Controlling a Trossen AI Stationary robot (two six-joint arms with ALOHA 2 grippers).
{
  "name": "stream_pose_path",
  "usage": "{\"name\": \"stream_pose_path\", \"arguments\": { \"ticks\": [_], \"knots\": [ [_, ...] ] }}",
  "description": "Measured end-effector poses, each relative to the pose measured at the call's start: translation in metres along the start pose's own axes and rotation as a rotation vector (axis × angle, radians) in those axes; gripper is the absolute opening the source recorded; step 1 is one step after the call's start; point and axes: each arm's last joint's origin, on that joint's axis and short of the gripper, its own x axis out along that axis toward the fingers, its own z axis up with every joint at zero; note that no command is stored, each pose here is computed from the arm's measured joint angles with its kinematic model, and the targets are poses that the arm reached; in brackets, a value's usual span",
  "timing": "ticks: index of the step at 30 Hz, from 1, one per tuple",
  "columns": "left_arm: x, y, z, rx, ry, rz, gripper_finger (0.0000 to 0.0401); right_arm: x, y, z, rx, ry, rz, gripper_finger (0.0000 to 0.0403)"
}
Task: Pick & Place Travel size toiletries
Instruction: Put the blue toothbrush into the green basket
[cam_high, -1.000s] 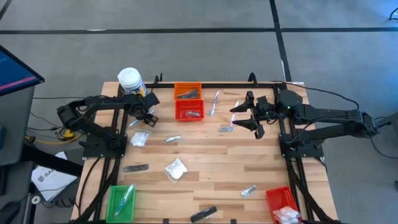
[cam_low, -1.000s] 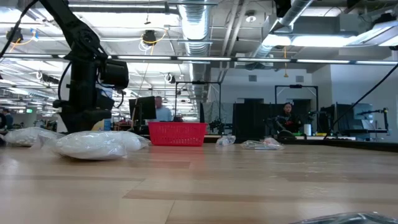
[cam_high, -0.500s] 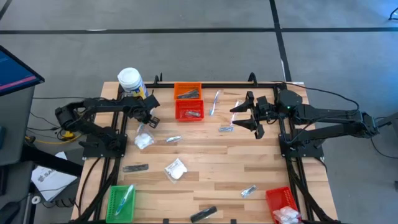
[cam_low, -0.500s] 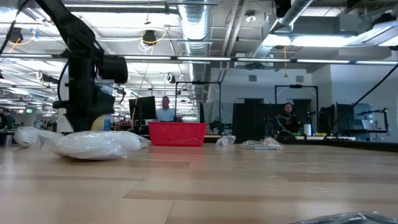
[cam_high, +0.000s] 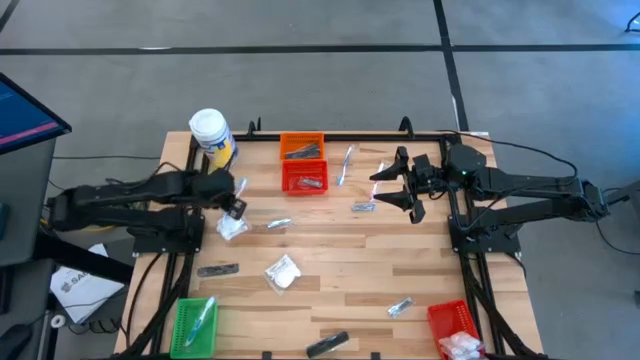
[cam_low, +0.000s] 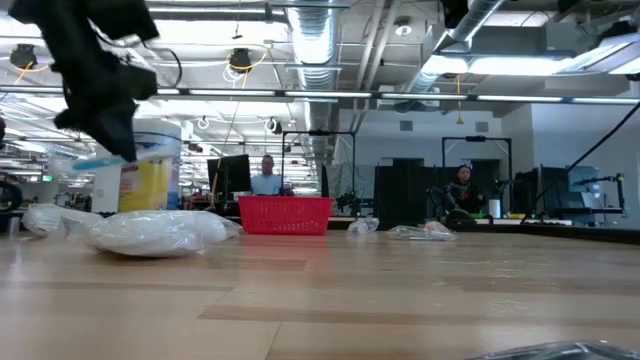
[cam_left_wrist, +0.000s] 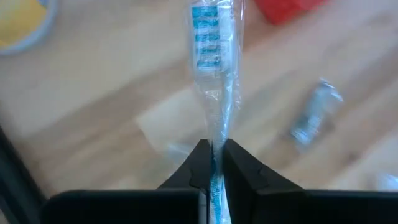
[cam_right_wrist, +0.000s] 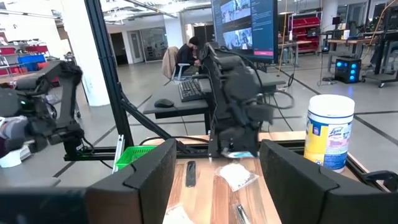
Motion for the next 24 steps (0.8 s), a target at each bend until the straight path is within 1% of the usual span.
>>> {"name": "stream_pose_path", "arguments": {
  "ticks": [5,9,12,19,21,24],
  "knots": [
    [-0.016,-0.010,-0.017,-0.005,0.005,-0.121,0.0010,0.000,0.000,0.000,0.000,0.000,0.000,0.0225],
    [-0.026,-0.026,-0.024,0.020,0.039,-0.189,0.0010,0.000,0.000,0.000,0.000,0.000,0.000,0.0225],
    [-0.036,-0.046,-0.029,0.058,0.077,-0.231,0.0010,0.000,0.000,0.000,0.000,0.000,0.000,0.0225],
    [-0.073,-0.102,-0.040,0.128,0.140,-0.336,0.0010,0.000,0.000,0.000,0.001,0.002,0.000,0.0225],
    [-0.084,-0.115,-0.045,0.131,0.120,-0.341,0.0010,0.000,0.000,-0.001,0.002,0.006,-0.001,0.0225],
    [-0.097,-0.126,-0.059,0.115,0.090,-0.326,0.0010,0.000,0.000,-0.001,0.003,0.010,-0.001,0.0225]
  ]
}}
